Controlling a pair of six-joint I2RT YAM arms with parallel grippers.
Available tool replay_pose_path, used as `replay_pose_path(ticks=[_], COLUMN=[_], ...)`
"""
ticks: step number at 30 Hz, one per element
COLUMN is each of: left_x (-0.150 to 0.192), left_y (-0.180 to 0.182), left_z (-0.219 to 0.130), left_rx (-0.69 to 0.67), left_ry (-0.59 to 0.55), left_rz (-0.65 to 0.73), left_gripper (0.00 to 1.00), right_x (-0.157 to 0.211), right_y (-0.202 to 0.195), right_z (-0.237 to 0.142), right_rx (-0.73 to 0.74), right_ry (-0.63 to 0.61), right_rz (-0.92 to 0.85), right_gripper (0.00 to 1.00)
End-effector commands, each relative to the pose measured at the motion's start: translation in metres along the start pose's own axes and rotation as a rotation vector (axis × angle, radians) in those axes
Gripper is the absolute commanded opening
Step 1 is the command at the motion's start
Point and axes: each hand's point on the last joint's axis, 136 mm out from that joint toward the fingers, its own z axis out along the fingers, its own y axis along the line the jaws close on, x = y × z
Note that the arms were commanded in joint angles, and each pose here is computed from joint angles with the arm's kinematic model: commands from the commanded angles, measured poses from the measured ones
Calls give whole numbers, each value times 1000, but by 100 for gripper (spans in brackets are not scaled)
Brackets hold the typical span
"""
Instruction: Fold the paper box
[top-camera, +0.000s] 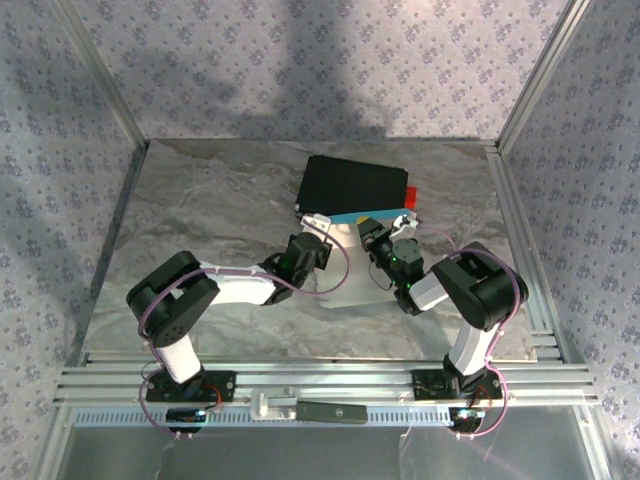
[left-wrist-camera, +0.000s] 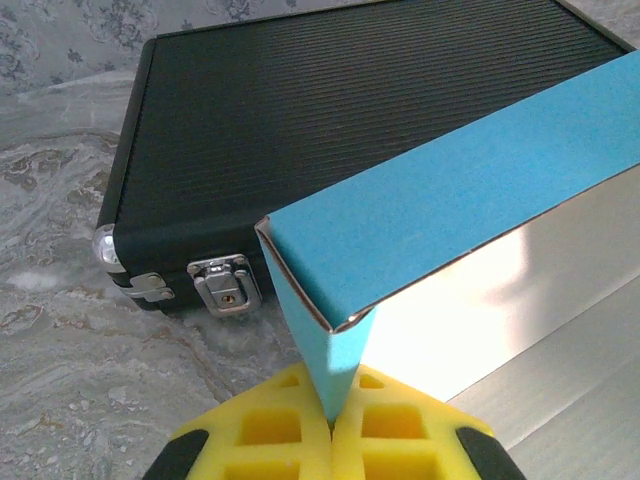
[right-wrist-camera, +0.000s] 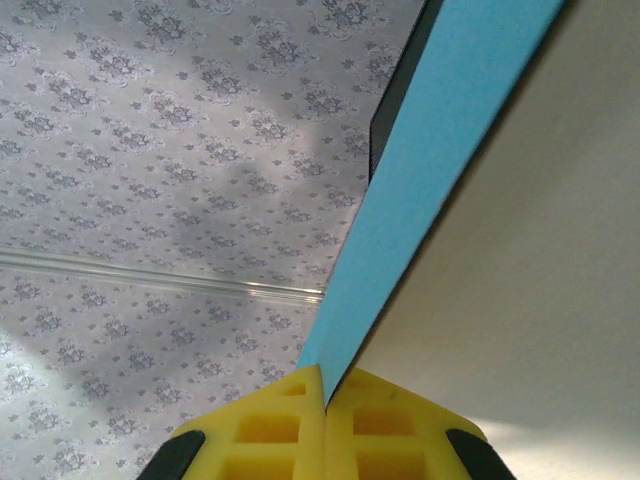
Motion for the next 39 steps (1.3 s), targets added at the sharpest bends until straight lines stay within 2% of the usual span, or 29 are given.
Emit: replay_pose_path(ticks=[1,6,8,10,13,15,20,24,29,31,34,39], left_x=[-87,-83,-84,-87,-91,-92,-82,-71,-56,-51,-42,-18], left_y=[-47,-59,-61,-62,-58,-55,-56,-50,-38,-23,-4,32], left_z=[-13,-10,-14,-21,-29,-35,-56,-79,-101,-99,-90,-71], left_rx=[156,147,172,218,325,379,491,561,597,587,564,454], left_ry=[-245,-228,-222,-227,-208,-188,-114,-96,-75,-57,-21,47], left_rz=[-127,-108,-112,-119,-152,-141,-90,-76,-74,-115,-168,-281], left_gripper=[0,0,18,28,35,46,59,64,62,56,40,34], right_x=[51,53,51,48,46,45,43,42,40,40,39,32], right_y=[-53,-53,-54,-55,-56,-56,-58,-58,-60,-59,-56,-45], right_z=[-9,-9,-11,-13,-13,-13,-14,-13,-15,-15,-15,-15], right_rx=[189,194,198,203,207,209,217,221,228,224,213,189], right_ry=[196,192,184,179,175,171,161,157,149,148,142,120], right_rz=[4,6,7,9,10,12,18,20,19,18,20,13], right_gripper=[0,0,0,0,0,0,0,0,0,0,0,0])
